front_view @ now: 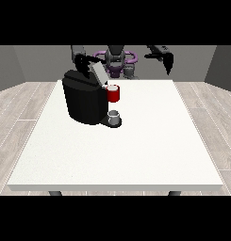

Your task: Insert the coffee pod into the coffee machine and close the lid

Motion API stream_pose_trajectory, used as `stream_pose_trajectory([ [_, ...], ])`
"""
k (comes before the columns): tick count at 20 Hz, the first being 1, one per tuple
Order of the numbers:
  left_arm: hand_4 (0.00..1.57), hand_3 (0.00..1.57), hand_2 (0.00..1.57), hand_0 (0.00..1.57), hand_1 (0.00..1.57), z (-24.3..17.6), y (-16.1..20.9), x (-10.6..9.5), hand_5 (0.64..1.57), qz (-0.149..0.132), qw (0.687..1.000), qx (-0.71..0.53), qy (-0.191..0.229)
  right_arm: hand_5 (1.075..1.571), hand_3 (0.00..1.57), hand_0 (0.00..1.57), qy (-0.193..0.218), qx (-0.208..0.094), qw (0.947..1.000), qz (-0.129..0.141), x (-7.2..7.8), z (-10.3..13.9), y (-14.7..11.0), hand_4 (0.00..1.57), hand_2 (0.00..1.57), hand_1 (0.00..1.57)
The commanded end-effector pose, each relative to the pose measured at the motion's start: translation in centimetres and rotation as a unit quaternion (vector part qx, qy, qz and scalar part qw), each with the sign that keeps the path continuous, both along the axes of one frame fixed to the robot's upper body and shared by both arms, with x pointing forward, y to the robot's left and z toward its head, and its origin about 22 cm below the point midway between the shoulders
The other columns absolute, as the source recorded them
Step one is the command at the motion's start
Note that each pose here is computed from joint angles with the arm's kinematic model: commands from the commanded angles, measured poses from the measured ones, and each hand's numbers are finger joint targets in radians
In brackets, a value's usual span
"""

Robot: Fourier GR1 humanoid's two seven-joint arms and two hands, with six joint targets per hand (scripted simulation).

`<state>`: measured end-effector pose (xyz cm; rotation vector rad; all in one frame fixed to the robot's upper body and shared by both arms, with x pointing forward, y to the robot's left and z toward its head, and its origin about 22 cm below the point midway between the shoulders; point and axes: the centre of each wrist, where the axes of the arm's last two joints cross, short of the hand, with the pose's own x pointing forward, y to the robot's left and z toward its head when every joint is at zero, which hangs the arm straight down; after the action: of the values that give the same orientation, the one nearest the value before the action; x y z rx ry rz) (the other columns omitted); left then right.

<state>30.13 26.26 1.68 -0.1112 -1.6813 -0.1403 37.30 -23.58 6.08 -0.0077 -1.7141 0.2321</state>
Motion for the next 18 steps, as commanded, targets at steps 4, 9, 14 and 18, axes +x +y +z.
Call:
stream_pose_trajectory([
  [4, 0.00, 0.00, 0.00, 0.00, 0.00, 2.5, -0.2, 1.5, 1.571, 0.004, 1.000, 0.007, -0.004, 1.571, 0.00, 0.00, -0.005, -0.008, 0.9999, 0.010, 1.8, 1.5, 2.8, 0.00, 0.00, 0.00],
  [9, 0.00, 0.00, 0.00, 0.00, 0.00, 1.7, 1.3, 1.5, 1.571, 0.041, 0.999, 0.010, -0.001, 1.571, 0.00, 0.00, -0.004, -0.013, 0.9987, 0.048, 2.0, 2.6, 3.3, 0.00, 0.00, 0.00],
  [14, 0.00, 0.00, 0.00, 0.00, 0.00, -0.7, -0.7, -0.9, 1.571, 0.016, 1.000, 0.010, -0.002, 1.571, 0.00, 0.00, 0.002, -0.021, 0.9991, 0.037, 2.1, 1.4, 2.2, 0.08, 0.00, 0.00],
  [18, 0.00, 0.00, 0.00, 0.00, 0.00, 0.1, 1.5, 0.2, 1.571, 0.023, 1.000, 0.009, 0.003, 1.571, 0.00, 0.00, -0.018, -0.035, 0.9976, 0.056, 2.7, 3.2, 6.1, 0.21, 0.00, 0.00],
])
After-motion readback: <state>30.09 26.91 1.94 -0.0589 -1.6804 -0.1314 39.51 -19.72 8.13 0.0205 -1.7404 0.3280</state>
